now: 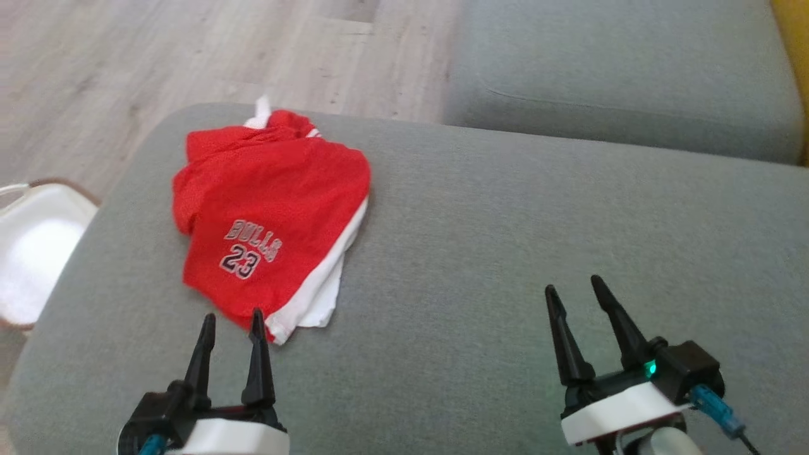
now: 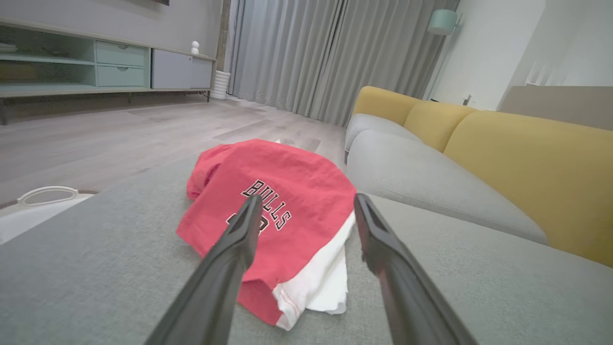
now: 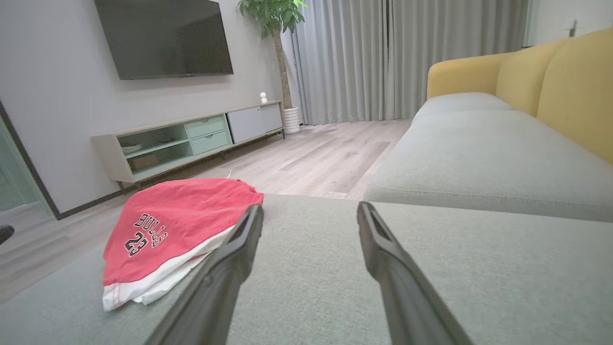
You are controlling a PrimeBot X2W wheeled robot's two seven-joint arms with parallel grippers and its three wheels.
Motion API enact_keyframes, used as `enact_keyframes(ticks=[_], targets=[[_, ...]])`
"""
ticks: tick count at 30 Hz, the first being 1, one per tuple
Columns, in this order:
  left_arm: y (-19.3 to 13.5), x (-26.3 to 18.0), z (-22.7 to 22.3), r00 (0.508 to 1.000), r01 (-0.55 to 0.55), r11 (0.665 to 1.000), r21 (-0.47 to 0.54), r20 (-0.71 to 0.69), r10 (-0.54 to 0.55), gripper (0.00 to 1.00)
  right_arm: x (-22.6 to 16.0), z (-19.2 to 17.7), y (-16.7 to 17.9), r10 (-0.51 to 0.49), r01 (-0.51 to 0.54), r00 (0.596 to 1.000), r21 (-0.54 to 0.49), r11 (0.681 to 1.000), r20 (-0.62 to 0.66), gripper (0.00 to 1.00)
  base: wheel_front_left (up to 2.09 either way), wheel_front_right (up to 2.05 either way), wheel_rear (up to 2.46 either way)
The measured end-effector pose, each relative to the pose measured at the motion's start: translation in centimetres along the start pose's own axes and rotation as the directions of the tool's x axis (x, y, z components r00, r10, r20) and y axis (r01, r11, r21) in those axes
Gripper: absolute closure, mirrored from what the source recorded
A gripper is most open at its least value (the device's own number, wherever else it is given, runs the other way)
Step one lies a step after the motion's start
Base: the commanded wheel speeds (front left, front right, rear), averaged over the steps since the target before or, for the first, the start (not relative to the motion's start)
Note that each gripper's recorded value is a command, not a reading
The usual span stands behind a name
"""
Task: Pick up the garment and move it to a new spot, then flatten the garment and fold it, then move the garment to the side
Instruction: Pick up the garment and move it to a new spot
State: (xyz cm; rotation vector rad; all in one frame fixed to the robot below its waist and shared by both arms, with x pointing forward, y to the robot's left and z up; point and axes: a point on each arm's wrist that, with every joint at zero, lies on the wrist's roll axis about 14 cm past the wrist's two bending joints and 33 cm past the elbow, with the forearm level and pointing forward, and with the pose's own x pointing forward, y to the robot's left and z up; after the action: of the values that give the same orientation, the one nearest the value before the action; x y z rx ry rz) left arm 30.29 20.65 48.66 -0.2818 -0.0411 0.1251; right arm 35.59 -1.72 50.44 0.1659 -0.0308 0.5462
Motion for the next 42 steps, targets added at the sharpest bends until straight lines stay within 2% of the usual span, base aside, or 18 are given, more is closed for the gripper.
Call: enact_keyframes(ticks=[9, 16, 21, 26, 29, 32, 38, 42], targets=[[2.8, -2.1, 1.0, 0.995, -0.094, 0.996, 0.006, 0.039, 0.094, 0.00, 1.2, -0.2, 3.4, 0.107, -0.107, 0.994, 0.020, 0.994, -0.008, 0.00, 0.00, 0.00, 0.00], [4.1, -2.6, 0.9, 0.991, -0.132, 0.991, 0.014, 0.035, 0.132, 0.00, 1.1, -0.4, 3.9, 0.122, -0.122, 0.992, 0.027, 0.992, -0.014, 0.00, 0.00, 0.00, 0.00], [3.6, -1.4, 1.1, 0.995, -0.098, 0.993, 0.064, 0.031, 0.096, 0.00, 0.9, -0.7, 3.1, 0.098, -0.097, 0.995, 0.035, 0.995, -0.019, 0.00, 0.00, 0.00, 0.00], [2.4, 4.7, 4.0, 0.998, 0.012, 0.983, 0.183, 0.058, -0.022, 0.00, 1.6, -0.9, 1.5, 0.064, -0.063, 0.998, 0.036, 0.997, -0.018, 0.00, 0.00, 0.00, 0.00], [0.9, 10.1, 6.1, 0.995, 0.097, 0.953, 0.287, 0.004, -0.103, 0.00, 2.6, -0.9, 0.4, 0.044, -0.044, 0.999, 0.036, 0.998, -0.009, 0.00, 0.00, 0.00, 0.00], [-1.0, 14.8, 6.7, 0.982, 0.187, 0.896, 0.402, -0.098, -0.161, 0.00, 3.5, -0.9, -0.9, 0.022, -0.022, 1.000, 0.037, 0.999, -0.001, 0.00, 0.00, 0.00, 0.00], [-1.4, 20.7, 3.1, 0.922, 0.313, 0.804, 0.505, -0.365, -0.130, 0.00, 4.8, -1.3, -3.8, -0.040, 0.040, 0.999, 0.049, 0.998, 0.006, 0.00, 0.00, 0.00, 0.00], [-0.1, 22.5, -0.6, 0.853, 0.382, 0.755, 0.533, -0.518, -0.066, 0.00, 5.0, -2.0, -6.1, -0.093, 0.093, 0.996, 0.052, 0.994, 0.000, 0.00, 0.00, 0.00, 0.00]])
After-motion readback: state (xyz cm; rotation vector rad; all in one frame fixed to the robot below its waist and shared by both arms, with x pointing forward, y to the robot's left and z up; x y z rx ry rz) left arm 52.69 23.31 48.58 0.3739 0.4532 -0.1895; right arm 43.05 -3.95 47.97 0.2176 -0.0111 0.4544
